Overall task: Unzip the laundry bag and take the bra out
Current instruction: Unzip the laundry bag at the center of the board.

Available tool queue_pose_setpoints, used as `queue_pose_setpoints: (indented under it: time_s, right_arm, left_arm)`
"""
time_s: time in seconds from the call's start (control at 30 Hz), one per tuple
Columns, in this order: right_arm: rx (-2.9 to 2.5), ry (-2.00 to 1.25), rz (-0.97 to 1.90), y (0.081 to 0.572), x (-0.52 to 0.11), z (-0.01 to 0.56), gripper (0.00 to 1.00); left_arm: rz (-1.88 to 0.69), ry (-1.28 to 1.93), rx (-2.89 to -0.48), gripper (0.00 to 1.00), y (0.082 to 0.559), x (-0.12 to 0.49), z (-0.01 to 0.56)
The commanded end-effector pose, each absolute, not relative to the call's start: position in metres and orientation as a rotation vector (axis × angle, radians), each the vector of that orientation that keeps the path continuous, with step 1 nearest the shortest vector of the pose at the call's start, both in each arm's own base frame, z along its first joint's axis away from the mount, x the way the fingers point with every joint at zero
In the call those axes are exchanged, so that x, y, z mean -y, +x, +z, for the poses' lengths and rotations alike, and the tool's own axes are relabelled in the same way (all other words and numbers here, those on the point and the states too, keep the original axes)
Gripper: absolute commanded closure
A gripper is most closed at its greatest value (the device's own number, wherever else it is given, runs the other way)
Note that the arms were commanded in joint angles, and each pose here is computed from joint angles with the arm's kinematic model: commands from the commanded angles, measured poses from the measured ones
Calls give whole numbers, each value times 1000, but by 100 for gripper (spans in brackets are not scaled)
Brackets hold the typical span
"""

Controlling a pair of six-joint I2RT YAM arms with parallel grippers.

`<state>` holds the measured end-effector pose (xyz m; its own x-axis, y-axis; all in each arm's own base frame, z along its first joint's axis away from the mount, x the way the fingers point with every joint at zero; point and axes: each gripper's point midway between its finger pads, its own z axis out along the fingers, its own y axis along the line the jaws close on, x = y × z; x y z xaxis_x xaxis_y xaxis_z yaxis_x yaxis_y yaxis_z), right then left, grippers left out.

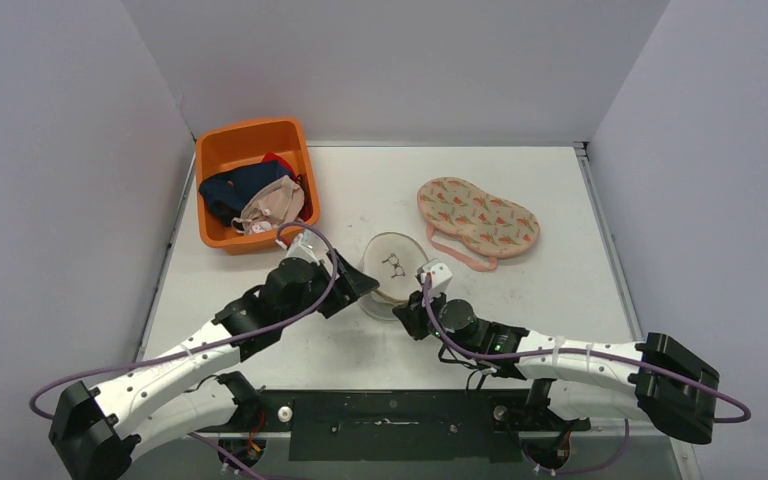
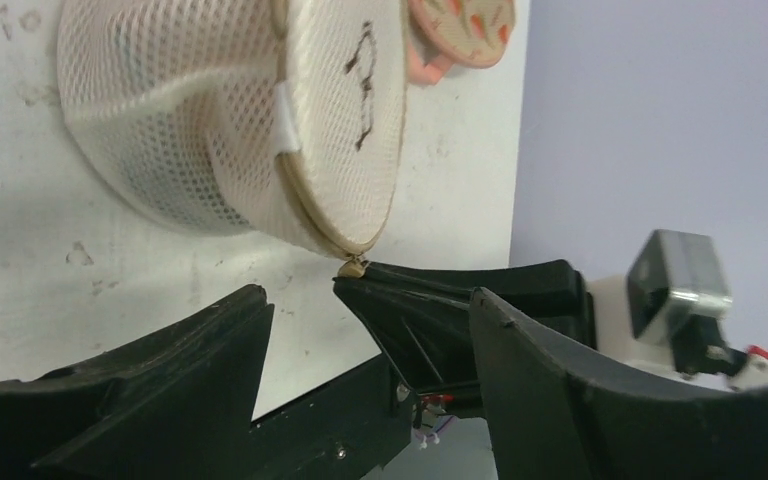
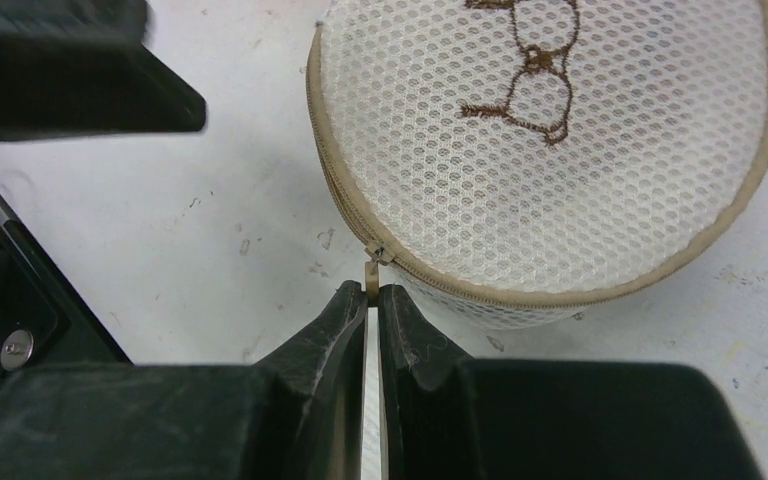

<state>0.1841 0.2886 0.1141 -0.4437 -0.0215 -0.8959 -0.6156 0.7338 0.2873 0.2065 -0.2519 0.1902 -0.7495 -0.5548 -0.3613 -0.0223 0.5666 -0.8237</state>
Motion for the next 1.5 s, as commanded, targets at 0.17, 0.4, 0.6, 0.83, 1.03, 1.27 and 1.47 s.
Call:
queue_pose_setpoints:
  time_s: [0.17,0.4,0.6,0.83,1.03,1.27,1.47]
  right_arm:
    - [-1820,-473,825,187,-317,148,95]
    - [-1814,-480,825,184,-318,147,95]
    - [-1813,-484,820,181,-316,148,95]
    - [-1826,-492,791,180,-311,144,95]
    - [-1865,-470,716,182,-294,135,95]
    - [-1903,-406,622,187,-273,127,95]
    - [-1917,-372,578,189,-261,125,95]
  left_arm:
    - [-1116,-617,-2205,42,220,267,156]
    - [-1111,-648,-2167,51,233,272,159]
    - [-1120,-648,-2167,68,237,277,153]
    - [-1102,-658,-2161,98,240,274,149]
    - [-1098,-661,-2156,100,241,268,149]
    - [-1130,-615,-2158,100,241,270,150]
    - [-1219,-484,-2174,100,238,281,151]
